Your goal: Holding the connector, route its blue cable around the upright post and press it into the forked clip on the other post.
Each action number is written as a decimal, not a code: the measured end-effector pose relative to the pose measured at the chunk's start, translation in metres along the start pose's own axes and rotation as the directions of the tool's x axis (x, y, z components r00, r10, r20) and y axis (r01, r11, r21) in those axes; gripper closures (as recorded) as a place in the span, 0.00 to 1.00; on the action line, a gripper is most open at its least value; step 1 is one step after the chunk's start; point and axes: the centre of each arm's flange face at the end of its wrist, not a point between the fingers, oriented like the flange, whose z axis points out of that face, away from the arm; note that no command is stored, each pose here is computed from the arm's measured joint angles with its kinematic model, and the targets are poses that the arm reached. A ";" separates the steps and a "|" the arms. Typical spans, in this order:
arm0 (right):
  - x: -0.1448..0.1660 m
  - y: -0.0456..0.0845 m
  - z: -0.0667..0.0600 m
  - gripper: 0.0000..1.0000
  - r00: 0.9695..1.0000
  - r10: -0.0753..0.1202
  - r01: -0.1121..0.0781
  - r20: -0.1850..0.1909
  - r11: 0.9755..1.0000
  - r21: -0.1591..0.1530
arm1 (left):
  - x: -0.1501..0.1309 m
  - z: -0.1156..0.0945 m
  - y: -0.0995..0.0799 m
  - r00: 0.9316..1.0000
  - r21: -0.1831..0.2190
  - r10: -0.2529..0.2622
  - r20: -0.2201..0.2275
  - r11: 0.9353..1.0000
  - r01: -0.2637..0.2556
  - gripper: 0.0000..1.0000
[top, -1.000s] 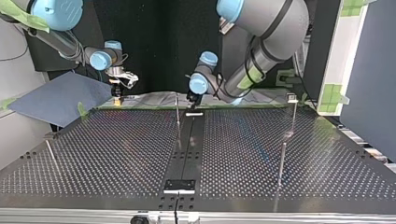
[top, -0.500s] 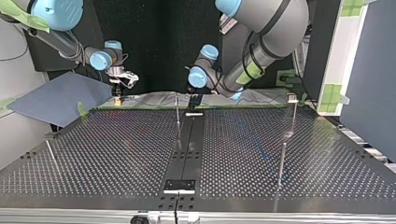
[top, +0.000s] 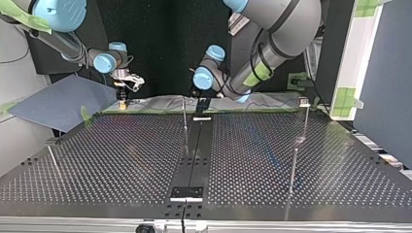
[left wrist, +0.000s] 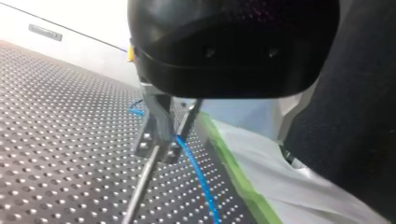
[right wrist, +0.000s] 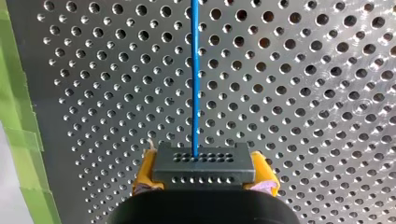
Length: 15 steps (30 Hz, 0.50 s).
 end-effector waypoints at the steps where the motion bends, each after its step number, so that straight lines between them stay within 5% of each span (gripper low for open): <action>1: 0.000 0.000 0.000 1.00 1.000 0.000 0.000 0.001 1.000 0.000 | -0.001 0.000 0.000 1.000 -0.002 0.000 0.003 1.000 0.000 0.00; 15: 0.000 0.000 0.000 1.00 1.000 0.005 -0.005 0.003 1.000 0.003 | 0.002 -0.014 -0.010 1.000 0.011 0.007 0.014 1.000 -0.007 0.00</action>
